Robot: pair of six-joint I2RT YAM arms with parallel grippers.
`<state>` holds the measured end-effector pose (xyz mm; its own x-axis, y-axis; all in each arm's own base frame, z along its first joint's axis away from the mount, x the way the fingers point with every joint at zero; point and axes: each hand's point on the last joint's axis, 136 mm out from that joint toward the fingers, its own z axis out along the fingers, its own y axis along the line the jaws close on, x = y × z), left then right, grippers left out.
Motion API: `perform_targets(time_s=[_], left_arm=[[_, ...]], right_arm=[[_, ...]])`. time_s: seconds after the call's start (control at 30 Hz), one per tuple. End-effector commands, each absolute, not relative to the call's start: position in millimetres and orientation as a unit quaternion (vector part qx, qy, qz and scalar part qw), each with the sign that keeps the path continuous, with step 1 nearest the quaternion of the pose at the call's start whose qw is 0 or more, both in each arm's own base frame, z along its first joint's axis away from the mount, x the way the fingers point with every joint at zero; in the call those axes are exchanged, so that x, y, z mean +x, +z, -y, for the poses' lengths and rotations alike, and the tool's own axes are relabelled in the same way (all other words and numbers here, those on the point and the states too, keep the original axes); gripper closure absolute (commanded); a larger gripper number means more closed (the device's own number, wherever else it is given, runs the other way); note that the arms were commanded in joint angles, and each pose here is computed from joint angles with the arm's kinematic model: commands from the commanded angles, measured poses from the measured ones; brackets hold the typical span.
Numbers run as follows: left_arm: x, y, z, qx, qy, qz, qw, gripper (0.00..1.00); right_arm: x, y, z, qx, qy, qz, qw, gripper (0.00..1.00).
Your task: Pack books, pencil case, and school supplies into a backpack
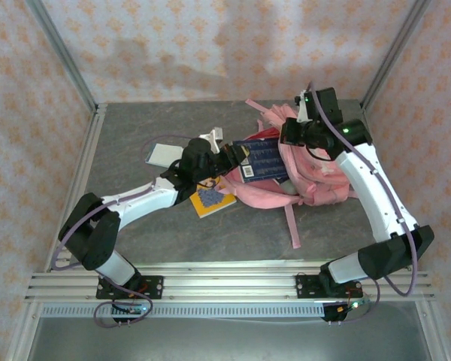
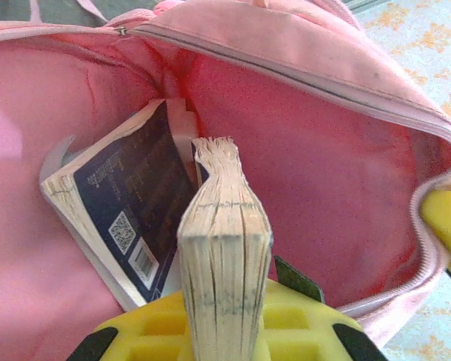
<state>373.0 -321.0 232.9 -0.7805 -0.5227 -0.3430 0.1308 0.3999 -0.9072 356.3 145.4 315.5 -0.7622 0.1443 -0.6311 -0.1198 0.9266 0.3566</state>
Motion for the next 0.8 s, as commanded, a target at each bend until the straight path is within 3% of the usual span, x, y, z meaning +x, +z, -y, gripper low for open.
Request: perform_targets(time_s=[0.0,0.37,0.57,0.77], left_arm=[[385,240,323,-0.130,-0.531,-0.775,0.316,1.00],[419,211,349,-0.181,-0.529,-0.778,0.287,1.00],[437,213,380,-0.197,-0.539,-0.766,0.291,1.00],[453,180,428,-0.187,-0.526,-0.783,0.273,0.99]], right_arm=[[353,358,-141,0.018,0.220,-0.889,0.402,1.00],[357,351,-157,0.033,0.278,-0.879,0.387,1.00],[361,339,-164,0.048,0.303,-0.873,0.379,1.00],[367,332,-166,0.069,0.318,-0.866,0.379,1.00]])
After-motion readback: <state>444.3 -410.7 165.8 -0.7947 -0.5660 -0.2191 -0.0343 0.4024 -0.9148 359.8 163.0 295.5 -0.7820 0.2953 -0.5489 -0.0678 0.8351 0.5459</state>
